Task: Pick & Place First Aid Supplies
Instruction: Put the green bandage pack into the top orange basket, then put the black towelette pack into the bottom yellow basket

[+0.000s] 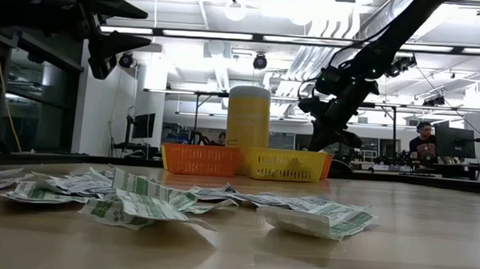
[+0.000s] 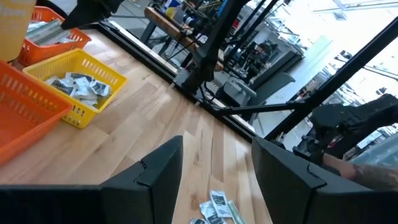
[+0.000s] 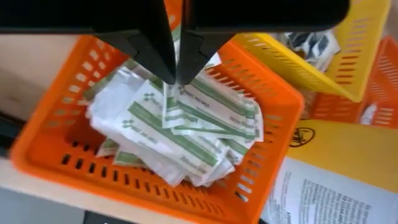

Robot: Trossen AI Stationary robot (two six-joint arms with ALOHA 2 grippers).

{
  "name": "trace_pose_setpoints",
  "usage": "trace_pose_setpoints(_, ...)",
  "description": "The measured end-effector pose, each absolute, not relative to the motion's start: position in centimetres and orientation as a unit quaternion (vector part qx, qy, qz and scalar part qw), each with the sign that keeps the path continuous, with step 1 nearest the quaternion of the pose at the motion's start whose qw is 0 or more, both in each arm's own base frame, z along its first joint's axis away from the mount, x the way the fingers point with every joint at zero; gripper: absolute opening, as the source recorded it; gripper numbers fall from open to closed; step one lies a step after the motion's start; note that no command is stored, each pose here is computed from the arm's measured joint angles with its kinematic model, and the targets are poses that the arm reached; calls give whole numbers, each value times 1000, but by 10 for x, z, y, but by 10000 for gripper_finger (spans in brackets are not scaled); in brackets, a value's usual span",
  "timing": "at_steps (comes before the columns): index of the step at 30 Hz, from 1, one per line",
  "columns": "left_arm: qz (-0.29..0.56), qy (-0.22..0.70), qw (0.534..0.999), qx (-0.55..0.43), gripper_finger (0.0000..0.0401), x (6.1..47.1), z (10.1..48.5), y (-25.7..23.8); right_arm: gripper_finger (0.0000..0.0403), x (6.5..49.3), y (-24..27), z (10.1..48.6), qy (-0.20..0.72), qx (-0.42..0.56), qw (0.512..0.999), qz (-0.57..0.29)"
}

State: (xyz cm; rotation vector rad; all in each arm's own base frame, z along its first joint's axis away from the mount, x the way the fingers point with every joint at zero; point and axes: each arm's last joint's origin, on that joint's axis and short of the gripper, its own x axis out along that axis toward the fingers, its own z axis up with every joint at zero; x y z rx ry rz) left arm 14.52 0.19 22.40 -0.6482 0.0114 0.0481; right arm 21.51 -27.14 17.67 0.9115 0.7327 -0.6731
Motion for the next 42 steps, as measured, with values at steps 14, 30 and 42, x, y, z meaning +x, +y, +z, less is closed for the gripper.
trace_pose_setpoints(14, -14, 19, 947, -319, 191, 145, 224, 0, 191, 202, -259, 216, 317, 400, 792, -336)
trace_pose_setpoints(30, -76, 42, 946, -311, 191, 145, 223, -4, 204, 198, -137, 260, 417, 406, 785, -213)
trace_pose_setpoints(42, -104, 68, 942, -313, 191, 144, 220, -6, 204, 237, -34, 211, 394, 437, 801, -111)
